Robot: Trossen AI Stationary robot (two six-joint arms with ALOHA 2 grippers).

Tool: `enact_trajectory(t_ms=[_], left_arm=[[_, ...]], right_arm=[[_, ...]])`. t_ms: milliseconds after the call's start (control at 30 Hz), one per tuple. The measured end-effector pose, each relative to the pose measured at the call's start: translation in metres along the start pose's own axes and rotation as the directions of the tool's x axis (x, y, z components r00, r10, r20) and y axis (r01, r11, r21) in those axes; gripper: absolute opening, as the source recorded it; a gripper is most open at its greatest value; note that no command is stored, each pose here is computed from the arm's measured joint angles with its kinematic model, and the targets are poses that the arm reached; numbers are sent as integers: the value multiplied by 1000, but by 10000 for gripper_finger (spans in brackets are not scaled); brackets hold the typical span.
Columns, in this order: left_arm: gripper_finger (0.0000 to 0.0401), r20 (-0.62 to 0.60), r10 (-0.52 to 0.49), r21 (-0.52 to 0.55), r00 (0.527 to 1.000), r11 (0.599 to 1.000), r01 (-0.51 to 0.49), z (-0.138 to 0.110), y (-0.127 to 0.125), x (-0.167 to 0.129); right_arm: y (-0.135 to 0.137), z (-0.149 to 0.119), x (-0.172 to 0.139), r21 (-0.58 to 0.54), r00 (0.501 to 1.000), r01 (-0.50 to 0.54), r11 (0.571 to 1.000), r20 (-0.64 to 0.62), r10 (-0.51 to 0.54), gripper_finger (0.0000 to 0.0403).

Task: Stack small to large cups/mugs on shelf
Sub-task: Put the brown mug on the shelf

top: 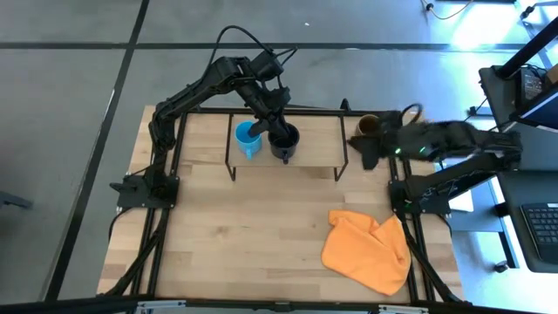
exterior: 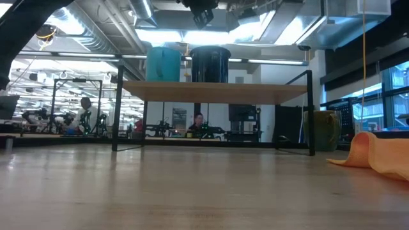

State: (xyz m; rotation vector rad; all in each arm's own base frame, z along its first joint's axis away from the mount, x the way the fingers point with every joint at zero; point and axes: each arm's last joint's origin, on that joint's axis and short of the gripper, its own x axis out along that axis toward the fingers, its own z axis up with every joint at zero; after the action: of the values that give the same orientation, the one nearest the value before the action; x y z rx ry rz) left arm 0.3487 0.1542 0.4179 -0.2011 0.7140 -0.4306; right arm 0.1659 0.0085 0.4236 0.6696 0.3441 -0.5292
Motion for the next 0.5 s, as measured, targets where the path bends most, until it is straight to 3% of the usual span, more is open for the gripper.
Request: enact_trajectory(t_ms=[67,200,367,500], left_arm=[[61,0,0,4,1000,1000,0,0,0,0],[61,0,0,7,1000,1000,0,0,0,0],[61,-5,-2,1,1000,1000,2,-1,0,0],[61,-17,-2,-14,1000,1000,2,-2,-1,0]], right_arm=[[-10,8,-1,21,995,-102,995,0,102,114],[-22,17,11,31,941,-335,942,56,333,91],[-42,12,61,4,867,-496,868,53,495,57],[-61,28,91,-75,822,-541,838,164,545,47]])
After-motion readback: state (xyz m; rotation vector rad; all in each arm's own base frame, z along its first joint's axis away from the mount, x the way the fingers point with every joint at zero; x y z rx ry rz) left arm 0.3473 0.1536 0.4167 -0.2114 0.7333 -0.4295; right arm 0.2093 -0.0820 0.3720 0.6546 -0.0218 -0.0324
